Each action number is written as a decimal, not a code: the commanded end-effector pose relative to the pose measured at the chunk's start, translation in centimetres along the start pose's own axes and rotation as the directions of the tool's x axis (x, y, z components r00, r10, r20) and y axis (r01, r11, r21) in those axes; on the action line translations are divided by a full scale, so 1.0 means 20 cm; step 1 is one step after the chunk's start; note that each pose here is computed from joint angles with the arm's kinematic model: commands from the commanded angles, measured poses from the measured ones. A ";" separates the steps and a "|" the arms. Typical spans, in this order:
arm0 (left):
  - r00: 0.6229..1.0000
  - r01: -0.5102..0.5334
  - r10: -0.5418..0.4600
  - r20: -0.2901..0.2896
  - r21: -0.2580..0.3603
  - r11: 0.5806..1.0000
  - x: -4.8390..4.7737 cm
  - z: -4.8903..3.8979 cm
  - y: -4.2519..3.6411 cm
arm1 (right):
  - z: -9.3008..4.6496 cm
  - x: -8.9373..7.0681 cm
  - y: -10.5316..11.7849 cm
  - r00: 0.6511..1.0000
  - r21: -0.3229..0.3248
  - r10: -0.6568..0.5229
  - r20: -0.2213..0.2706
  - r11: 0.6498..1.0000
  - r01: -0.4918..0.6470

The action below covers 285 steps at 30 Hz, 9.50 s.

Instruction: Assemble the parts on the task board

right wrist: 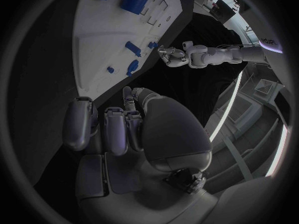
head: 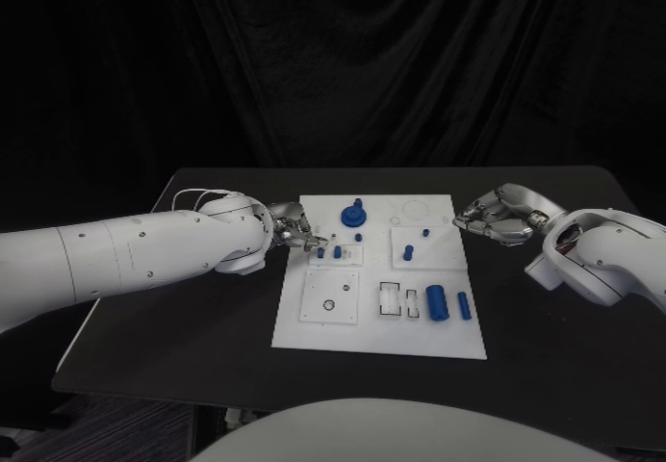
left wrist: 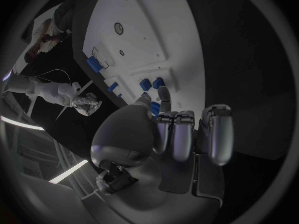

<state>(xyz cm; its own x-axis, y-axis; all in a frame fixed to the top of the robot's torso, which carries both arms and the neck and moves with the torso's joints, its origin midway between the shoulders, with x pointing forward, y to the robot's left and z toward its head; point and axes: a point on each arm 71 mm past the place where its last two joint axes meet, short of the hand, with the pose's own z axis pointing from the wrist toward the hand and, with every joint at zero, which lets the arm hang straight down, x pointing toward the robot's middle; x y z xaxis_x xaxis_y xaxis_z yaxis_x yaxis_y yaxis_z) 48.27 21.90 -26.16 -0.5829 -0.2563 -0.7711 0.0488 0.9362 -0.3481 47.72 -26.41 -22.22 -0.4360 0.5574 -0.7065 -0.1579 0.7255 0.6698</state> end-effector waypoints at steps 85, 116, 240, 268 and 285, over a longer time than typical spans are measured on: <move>0.996 -0.038 0.038 -0.084 0.007 0.999 0.077 0.061 -0.053 | 0.00 0.02 0.00 1.000 0.013 -0.001 -0.022 1.000 0.001; 0.999 -0.010 0.012 -0.037 0.040 0.999 0.077 0.040 -0.049 | 0.01 0.02 0.00 1.000 0.016 -0.001 -0.028 1.000 0.002; 0.946 0.000 -0.027 -0.322 -0.086 0.996 -0.074 0.188 -0.116 | 0.03 0.04 0.01 0.999 0.007 -0.002 -0.035 1.000 0.002; 0.942 -0.005 -0.031 -0.334 -0.106 0.994 -0.026 0.175 -0.103 | 0.03 0.04 0.01 0.999 0.014 -0.001 -0.048 1.000 0.002; 0.938 -0.021 -0.034 -0.345 -0.153 0.988 -0.022 0.169 -0.059 | 0.02 0.04 0.01 0.998 0.020 -0.001 -0.055 1.000 0.002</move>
<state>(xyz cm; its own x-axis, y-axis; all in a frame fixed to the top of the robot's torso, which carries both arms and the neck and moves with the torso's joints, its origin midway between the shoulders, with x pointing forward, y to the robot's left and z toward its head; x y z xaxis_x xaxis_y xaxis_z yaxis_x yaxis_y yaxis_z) 51.59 19.84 -26.55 -0.8120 -0.2029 -0.5472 -0.0558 0.9603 -0.2734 47.86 -25.58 -22.61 -0.4735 0.5400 -0.6958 -0.1558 0.7262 0.6696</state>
